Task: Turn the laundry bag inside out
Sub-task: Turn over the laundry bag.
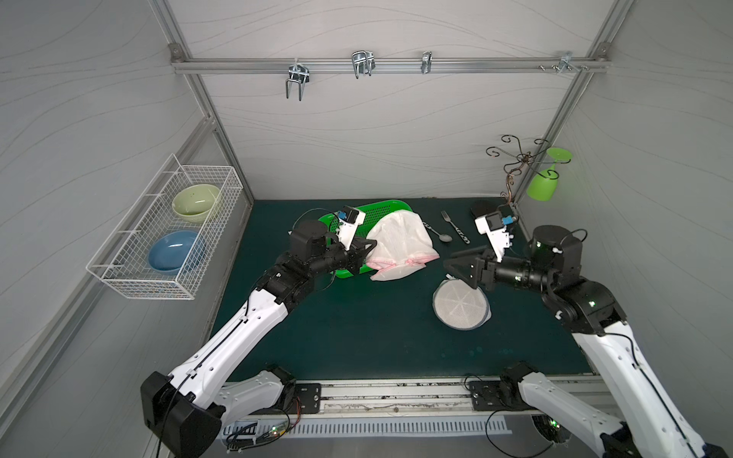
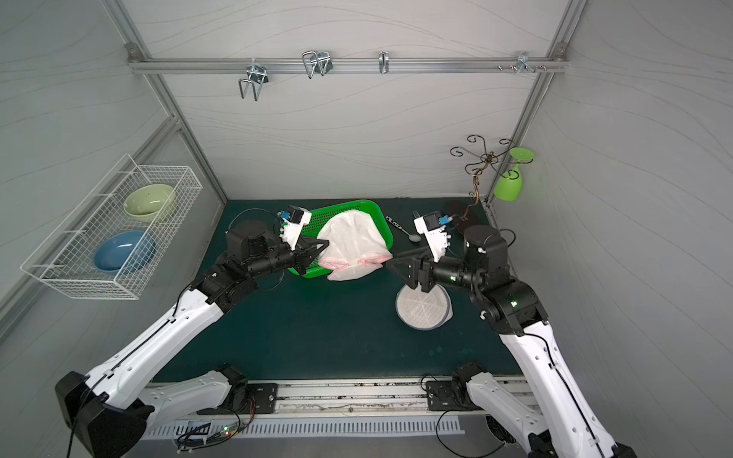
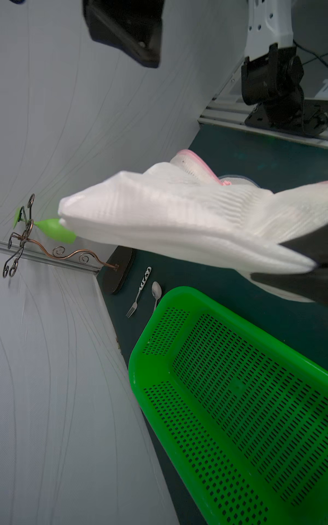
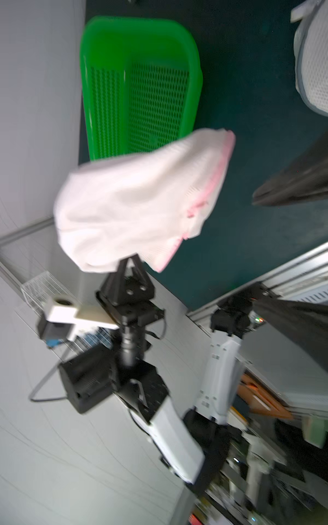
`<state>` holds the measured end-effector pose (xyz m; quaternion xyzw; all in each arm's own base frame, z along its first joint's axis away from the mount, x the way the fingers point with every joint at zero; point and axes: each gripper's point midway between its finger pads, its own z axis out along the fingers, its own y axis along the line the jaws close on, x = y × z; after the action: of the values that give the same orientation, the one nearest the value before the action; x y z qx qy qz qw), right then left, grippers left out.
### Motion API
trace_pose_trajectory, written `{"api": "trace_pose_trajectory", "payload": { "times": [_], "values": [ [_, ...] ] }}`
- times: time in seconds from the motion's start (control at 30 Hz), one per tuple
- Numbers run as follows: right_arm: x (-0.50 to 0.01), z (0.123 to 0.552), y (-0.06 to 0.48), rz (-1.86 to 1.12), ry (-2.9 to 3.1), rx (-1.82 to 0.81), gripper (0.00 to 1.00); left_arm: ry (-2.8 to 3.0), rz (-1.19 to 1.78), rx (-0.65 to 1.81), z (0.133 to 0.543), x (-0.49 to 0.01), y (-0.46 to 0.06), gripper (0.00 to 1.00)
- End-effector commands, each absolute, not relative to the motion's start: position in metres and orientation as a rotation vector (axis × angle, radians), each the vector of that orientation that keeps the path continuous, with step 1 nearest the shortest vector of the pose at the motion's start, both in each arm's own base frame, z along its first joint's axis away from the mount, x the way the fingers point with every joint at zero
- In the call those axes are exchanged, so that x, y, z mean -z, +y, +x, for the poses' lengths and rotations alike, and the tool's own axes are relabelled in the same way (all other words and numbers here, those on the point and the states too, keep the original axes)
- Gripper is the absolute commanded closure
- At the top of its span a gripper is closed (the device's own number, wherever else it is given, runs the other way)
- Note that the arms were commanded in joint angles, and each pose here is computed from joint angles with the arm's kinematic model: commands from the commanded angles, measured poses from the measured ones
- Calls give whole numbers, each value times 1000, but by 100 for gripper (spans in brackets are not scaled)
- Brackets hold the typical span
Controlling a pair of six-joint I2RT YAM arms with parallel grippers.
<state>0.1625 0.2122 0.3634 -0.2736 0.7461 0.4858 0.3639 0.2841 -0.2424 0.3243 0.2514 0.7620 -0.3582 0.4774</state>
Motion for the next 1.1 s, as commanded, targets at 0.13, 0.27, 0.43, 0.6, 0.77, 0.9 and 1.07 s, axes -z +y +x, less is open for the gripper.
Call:
{"api": "trace_pose_trajectory", "payload": {
  "times": [0.13,0.27,0.43,0.6,0.77,0.9,1.07],
  "values": [
    [-334,171,233,-538,1979,-1484,44,1749,550,1099,271,-372,-252,100],
    [-338,181,243,-498,1958,-1485,43,1763,558,1111,271,-368,-254,100],
    [-345,202,248,-406,1937,-1461,43,1772,570,1119,271,-362,-257,100],
    [-352,213,249,-343,1917,-1436,44,1783,576,1115,272,-355,-257,100],
    [-357,234,247,-235,1900,-1400,57,1790,595,1137,271,-350,-261,100],
    [-359,233,254,-256,1903,-1421,68,1808,604,1119,271,-341,-260,100],
    [-358,232,259,-271,1909,-1437,96,1828,568,1075,278,-336,-256,92]
  ]
}}
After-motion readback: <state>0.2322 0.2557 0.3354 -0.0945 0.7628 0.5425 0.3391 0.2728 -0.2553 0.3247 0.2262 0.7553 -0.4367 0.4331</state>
